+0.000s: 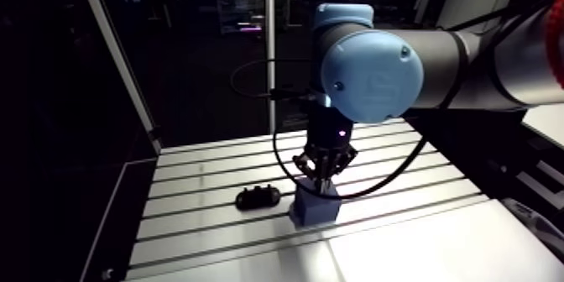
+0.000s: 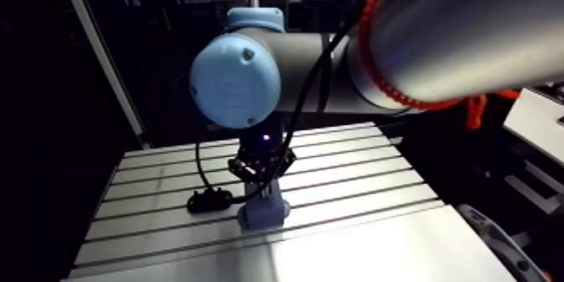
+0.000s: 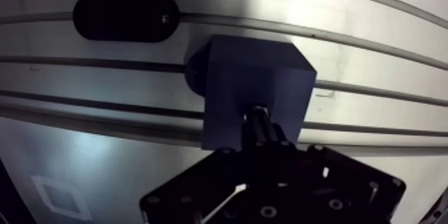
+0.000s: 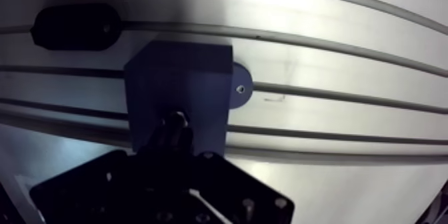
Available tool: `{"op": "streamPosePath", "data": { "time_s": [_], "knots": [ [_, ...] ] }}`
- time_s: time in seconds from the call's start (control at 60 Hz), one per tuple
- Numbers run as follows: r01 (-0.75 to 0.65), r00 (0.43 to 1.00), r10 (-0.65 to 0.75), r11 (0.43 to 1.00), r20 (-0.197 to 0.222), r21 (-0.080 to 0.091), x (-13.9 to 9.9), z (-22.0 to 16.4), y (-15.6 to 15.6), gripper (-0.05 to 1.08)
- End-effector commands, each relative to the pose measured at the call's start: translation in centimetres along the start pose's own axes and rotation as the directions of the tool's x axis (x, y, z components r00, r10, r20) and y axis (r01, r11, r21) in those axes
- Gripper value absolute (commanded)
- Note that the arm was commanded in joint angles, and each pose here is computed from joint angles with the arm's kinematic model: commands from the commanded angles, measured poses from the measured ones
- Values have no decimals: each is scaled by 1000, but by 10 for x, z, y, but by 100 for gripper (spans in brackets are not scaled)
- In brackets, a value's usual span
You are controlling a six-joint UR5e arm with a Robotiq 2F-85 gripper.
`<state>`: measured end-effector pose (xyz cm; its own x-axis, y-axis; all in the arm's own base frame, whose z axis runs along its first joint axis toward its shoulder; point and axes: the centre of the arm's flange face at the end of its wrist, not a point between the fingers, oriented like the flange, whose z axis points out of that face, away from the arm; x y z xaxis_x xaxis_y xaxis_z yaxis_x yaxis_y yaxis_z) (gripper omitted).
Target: Pick up the M10 bolt and insert it into the hex recess until seated.
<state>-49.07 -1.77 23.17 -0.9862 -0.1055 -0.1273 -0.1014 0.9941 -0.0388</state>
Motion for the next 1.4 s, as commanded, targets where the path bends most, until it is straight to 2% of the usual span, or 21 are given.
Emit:
{"op": "streamPosePath", "data": {
  "time_s": [0.017,0.617,0.817,1.267,1.333,1.35,1.367,1.383,1.4],
  "knots": [
    [3,1000,-3,1000,-1,-3,2,3,1,106],
    [3,1000,-3,1000,0,-2,1,3,1,106],
    [3,1000,-3,1000,-22,-6,3,-8,2,106],
    [4,999,-4,1000,-36,-10,1,-23,0,104],
    [4,999,-4,1000,-37,-11,1,-25,0,98],
    [4,999,-4,1000,-37,-11,1,-27,0,81],
    [4,999,-4,1000,-37,-11,1,-27,0,81],
    [4,999,-4,1000,-35,-10,0,-29,0,54],
    [4,999,-4,1000,-35,-10,0,-29,0,54]
  ]
}}
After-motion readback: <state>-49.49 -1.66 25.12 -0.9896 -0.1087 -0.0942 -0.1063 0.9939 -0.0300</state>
